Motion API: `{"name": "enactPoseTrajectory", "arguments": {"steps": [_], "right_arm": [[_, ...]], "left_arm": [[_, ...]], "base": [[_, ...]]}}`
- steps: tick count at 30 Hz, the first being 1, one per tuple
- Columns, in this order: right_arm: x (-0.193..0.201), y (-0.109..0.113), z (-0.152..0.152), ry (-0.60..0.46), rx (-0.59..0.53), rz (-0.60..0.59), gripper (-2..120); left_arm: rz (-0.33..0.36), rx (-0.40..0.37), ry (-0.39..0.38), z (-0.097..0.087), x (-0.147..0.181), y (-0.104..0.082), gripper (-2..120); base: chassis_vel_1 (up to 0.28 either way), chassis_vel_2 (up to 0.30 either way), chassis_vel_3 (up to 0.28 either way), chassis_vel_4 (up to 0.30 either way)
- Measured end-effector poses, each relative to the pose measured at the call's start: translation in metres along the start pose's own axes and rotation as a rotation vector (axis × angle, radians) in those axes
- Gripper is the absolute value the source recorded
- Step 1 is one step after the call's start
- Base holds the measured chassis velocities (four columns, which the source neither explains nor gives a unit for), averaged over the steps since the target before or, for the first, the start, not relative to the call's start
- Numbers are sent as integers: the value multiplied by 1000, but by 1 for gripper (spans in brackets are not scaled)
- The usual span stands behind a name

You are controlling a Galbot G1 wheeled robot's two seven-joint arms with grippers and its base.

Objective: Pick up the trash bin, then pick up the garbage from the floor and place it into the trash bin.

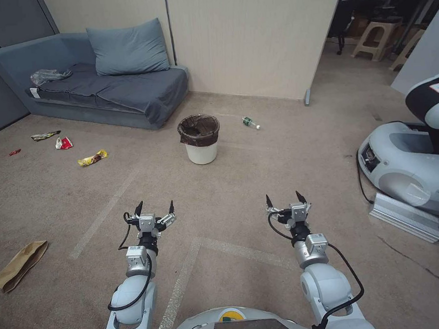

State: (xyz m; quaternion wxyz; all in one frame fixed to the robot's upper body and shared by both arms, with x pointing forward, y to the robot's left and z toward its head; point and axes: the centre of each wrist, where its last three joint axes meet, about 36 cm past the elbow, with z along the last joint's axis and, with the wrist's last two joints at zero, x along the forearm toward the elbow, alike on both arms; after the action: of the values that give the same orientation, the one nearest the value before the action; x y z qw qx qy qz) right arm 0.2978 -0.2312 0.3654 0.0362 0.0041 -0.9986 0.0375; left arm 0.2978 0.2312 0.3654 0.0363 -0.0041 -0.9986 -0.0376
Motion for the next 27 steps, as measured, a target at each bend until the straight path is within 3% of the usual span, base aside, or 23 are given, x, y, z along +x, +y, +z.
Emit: {"name": "enactPoseTrajectory", "arguments": {"steps": [27], "right_arm": [[2,1,-2,-2,2,0,100]], "left_arm": [[1,0,1,-3,1,-2,100]], "base": [[0,0,0,0]]}}
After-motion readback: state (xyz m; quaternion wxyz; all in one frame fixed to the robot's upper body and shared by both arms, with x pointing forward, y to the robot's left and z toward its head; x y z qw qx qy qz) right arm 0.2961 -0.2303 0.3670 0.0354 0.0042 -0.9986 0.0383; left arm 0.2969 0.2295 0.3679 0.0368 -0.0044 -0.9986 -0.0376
